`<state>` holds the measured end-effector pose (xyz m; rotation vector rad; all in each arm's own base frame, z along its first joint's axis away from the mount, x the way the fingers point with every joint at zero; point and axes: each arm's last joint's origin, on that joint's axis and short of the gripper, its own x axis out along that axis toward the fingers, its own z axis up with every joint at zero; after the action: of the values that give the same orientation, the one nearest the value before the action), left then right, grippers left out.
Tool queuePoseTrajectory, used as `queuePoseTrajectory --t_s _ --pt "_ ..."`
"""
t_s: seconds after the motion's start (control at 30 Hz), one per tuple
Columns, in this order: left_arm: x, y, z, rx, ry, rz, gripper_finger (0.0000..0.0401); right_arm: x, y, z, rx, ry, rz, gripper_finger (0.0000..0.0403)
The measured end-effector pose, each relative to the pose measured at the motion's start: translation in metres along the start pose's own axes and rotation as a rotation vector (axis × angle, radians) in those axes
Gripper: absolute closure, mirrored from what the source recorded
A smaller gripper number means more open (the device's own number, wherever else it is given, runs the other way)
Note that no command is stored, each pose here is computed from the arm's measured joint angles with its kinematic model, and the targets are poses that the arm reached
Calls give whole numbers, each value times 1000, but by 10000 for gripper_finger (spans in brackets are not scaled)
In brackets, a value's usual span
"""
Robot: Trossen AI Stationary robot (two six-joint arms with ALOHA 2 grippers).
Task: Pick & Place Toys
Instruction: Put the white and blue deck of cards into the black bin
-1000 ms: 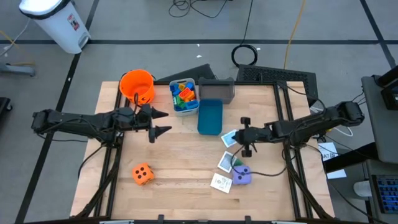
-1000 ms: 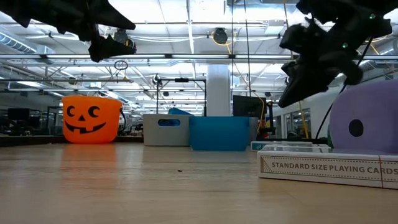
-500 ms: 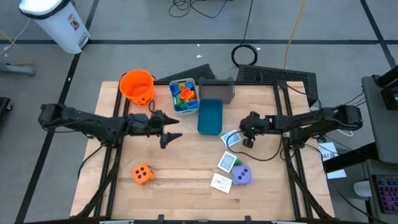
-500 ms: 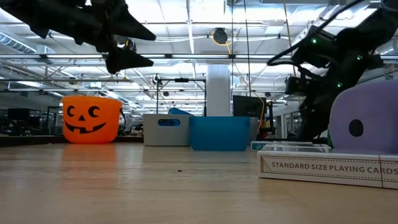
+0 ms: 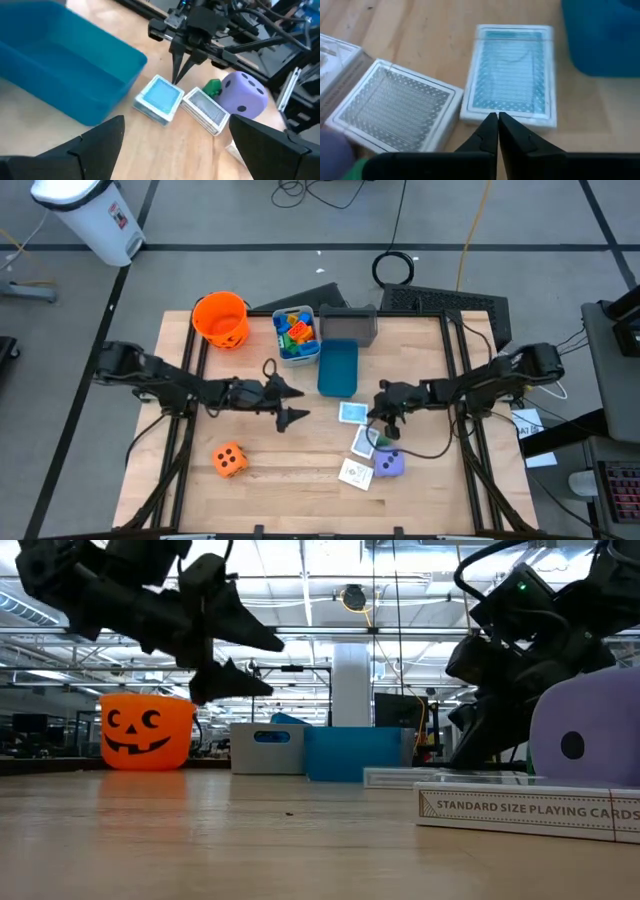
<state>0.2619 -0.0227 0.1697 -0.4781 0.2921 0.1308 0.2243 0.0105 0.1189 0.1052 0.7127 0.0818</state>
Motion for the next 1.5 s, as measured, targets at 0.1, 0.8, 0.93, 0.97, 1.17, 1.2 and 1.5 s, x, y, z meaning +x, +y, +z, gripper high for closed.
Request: queuePoseTrajectory --t_s 0.1,0.8,0.93,0.97,1.17,1.2,1.5 --pt "10 1 -10 -51 2 -10 36 8 4 -2 -13 -7 15 397" --pt "78 -7 -30 -36 70 -8 36 2 8 17 -130 -119 -97 402" --pt "82 -9 -29 -11 74 -7 36 11 0 5 -109 -18 -117 402" --pt "82 -9 -29 -11 77 -5 36 12 -2 2 -106 10 -125 402" --pt "82 -8 -30 -5 82 -2 36 12 -7 -16 -51 200 -147 402" --pt "82 -8 -30 -5 84 -2 36 12 -6 -19 -48 226 -146 402" --pt "82 -8 -30 -10 89 -3 36 7 3 -33 -8 372 -149 403"
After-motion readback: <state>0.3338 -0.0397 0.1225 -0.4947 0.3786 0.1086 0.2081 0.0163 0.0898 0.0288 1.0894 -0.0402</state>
